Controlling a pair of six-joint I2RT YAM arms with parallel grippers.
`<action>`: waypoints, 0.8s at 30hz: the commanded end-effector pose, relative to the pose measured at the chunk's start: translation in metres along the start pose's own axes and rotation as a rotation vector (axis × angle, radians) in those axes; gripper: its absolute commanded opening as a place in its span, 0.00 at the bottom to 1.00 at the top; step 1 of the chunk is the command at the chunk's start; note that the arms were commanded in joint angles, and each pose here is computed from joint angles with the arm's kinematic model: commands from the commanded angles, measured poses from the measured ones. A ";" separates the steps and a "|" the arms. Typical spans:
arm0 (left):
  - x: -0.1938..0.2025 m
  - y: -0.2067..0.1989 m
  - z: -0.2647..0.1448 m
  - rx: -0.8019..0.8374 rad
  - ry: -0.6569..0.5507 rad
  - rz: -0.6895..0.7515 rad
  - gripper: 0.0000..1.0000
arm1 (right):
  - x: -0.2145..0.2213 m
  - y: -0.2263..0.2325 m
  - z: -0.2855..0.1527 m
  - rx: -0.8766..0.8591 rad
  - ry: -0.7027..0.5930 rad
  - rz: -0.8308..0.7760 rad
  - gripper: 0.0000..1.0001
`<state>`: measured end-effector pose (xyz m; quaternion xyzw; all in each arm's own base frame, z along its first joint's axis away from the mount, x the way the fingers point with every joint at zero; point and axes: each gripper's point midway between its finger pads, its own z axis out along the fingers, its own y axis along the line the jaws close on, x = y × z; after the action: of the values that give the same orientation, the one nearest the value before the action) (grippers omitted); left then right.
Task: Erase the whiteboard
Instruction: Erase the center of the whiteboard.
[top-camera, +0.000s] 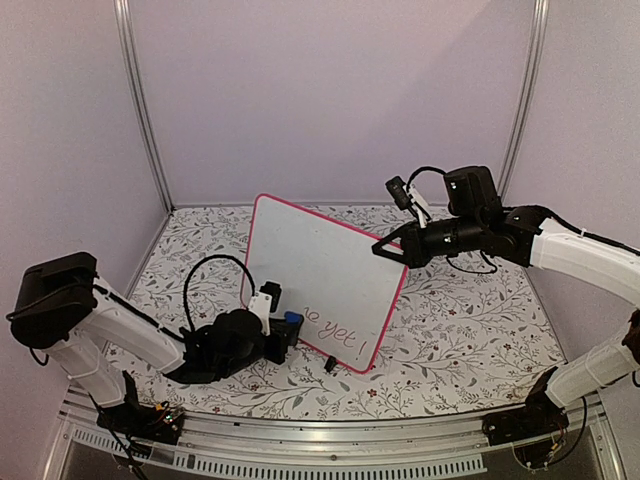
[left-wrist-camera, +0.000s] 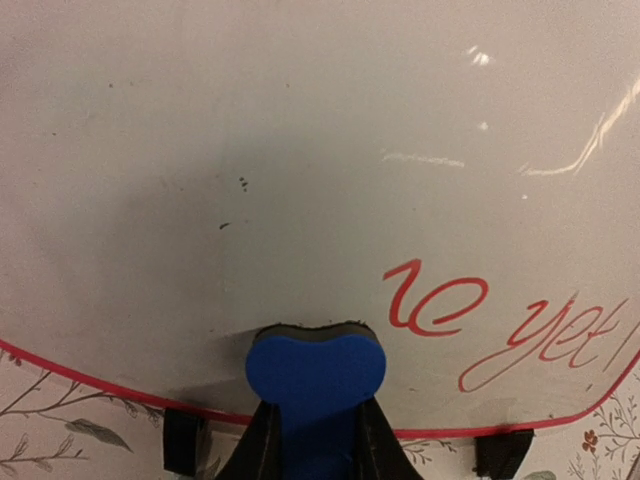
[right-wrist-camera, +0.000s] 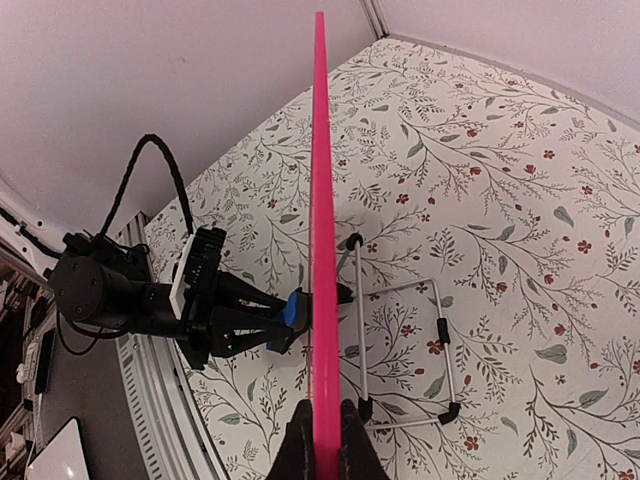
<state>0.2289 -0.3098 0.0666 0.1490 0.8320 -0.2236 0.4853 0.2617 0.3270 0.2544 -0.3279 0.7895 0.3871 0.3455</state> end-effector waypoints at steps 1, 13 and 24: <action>0.042 0.010 0.000 -0.027 0.126 0.053 0.04 | 0.032 0.012 0.007 -0.063 0.114 -0.033 0.00; 0.066 0.014 -0.007 -0.035 0.200 0.015 0.04 | 0.032 0.012 0.007 -0.062 0.113 -0.033 0.00; 0.065 0.006 -0.014 0.000 0.220 0.028 0.03 | 0.032 0.012 0.006 -0.060 0.113 -0.034 0.00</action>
<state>0.2085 -0.3041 0.0333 0.1479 0.8599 -0.2221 0.4351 0.2611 0.3274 0.2546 -0.3303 0.7881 0.3878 0.3455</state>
